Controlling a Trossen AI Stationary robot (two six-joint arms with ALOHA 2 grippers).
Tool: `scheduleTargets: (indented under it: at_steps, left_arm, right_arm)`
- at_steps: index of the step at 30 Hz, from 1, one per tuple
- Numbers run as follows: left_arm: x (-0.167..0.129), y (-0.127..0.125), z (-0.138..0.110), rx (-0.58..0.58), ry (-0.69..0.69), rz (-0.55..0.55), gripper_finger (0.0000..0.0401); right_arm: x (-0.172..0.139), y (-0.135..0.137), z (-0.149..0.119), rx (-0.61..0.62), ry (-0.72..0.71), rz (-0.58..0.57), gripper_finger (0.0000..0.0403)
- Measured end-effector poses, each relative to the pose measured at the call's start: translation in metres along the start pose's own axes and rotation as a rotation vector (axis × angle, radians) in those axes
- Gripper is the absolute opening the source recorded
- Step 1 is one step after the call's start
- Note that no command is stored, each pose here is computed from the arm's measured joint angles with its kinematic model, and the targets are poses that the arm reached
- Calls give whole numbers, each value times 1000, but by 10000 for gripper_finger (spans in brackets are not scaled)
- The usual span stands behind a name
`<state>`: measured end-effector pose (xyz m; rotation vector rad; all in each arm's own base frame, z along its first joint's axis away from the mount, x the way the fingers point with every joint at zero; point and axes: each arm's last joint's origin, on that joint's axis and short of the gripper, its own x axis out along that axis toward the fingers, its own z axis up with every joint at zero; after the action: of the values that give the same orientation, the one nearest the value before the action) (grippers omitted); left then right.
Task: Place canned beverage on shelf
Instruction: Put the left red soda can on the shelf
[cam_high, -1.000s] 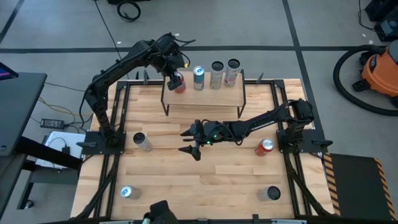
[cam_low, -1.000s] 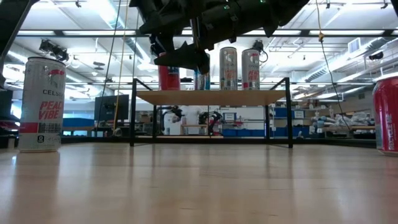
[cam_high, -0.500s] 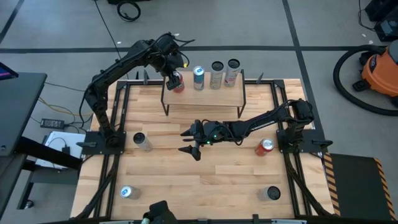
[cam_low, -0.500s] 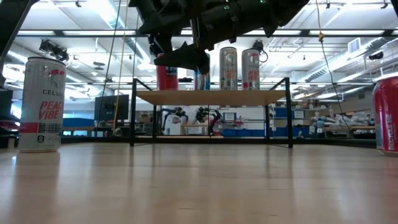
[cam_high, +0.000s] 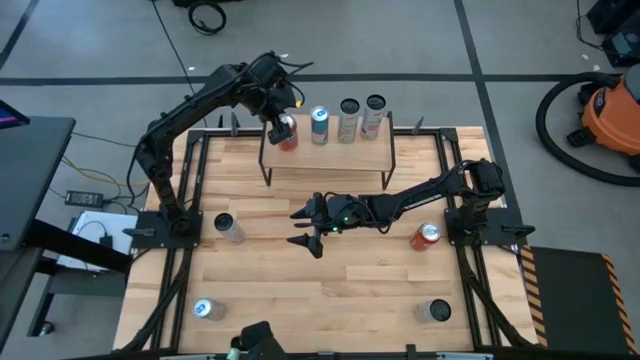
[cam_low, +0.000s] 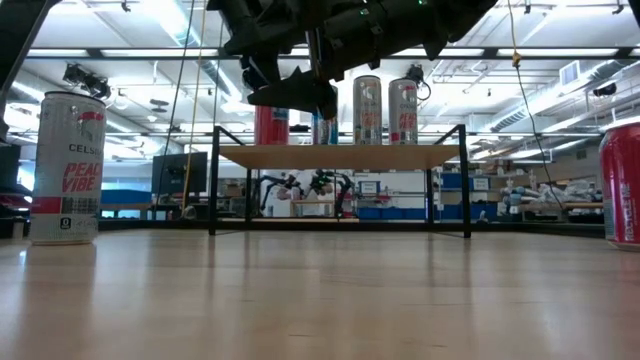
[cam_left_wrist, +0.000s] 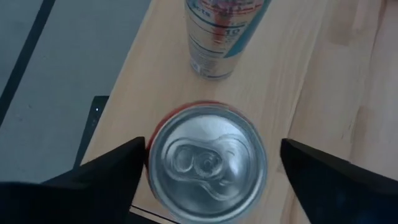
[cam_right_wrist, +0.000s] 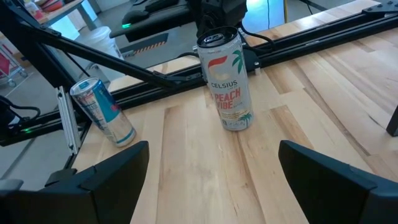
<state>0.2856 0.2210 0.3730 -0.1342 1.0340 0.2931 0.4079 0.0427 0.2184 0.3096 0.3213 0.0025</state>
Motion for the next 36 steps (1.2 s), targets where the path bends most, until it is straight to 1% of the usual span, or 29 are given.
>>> scheduleTargets:
  at_steps: [1,3,8,12,15,26,36]
  left_arm:
    - [0,0,0,6,-1,2,388]
    - [0,0,0,18,1,3,394]
    - [0,0,0,23,4,11,386]
    - [-2,2,-1,24,22,73,385]
    - [-3,2,-1,22,21,87,385]
    - [-3,-1,0,-102,13,87,385]
    - [-1,-9,3,-131,6,79,385]
  right_arm:
    - [0,0,0,0,0,0,368]
    - [0,0,0,0,0,0,368]
    - [0,0,0,0,0,0,368]
    - [0,0,0,0,0,0,368]
    - [0,0,0,0,0,0,368]
    - [0,0,0,0,0,0,368]
    - [0,0,0,0,0,0,368]
